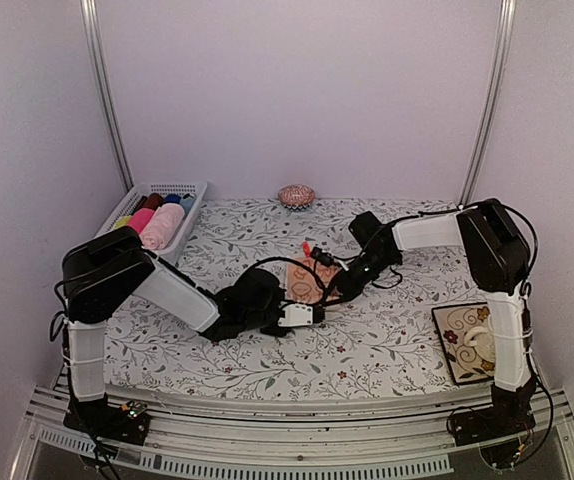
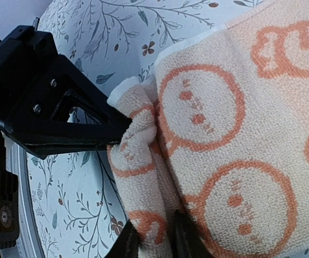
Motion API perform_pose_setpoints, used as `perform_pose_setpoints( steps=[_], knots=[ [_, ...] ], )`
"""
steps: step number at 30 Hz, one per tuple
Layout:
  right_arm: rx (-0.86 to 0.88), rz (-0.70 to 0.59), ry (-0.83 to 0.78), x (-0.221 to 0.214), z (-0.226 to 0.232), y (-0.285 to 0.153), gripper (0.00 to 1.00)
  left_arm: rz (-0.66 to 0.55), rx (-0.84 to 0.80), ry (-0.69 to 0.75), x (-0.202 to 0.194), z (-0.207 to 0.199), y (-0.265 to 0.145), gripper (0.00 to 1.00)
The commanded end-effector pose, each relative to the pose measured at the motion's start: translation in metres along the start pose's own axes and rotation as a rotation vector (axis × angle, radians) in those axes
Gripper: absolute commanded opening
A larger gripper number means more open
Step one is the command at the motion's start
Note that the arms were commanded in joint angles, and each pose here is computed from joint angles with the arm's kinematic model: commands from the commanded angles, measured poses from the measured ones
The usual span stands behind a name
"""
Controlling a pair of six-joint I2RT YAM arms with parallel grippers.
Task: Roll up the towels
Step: Roll the towel at the center of the board.
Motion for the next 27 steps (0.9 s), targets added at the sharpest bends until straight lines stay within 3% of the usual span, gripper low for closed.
perform_pose_setpoints(
  steps=[1,7,15,20,27],
  knots=[
    [-0.074,0.016,0.045,-0.005,-0.017,-0.019,0.29,0.117,-0.175,0.004,-0.026,-0.035,0.005,0.00],
    [-0.183,-0.004,-0.028,0.009,-0.010,-0.048,0.53,0.156,-0.285,-0.048,-0.021,-0.034,0.010,0.00],
    [-0.373,-0.031,-0.209,0.009,0.016,-0.085,0.76,0.197,-0.498,-0.222,-0.007,-0.016,0.007,0.00],
    [-0.439,-0.085,-0.381,-0.002,0.044,-0.097,0.78,0.242,-0.643,-0.377,-0.006,-0.007,0.006,0.00],
    [-0.539,-0.111,-0.747,-0.011,0.090,-0.085,0.78,0.267,-0.797,-0.662,-0.023,0.019,0.011,0.00]
  ],
)
Point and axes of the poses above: each gripper's point midway between its finger pads, its own y axis out along the fingers, its own z axis along the line the jaws close on, x = y × z, the point moved 8 cm from there along -y, back along the fingers, and after that the axes turned 14 degrees about -y, right-handed, at the moved point
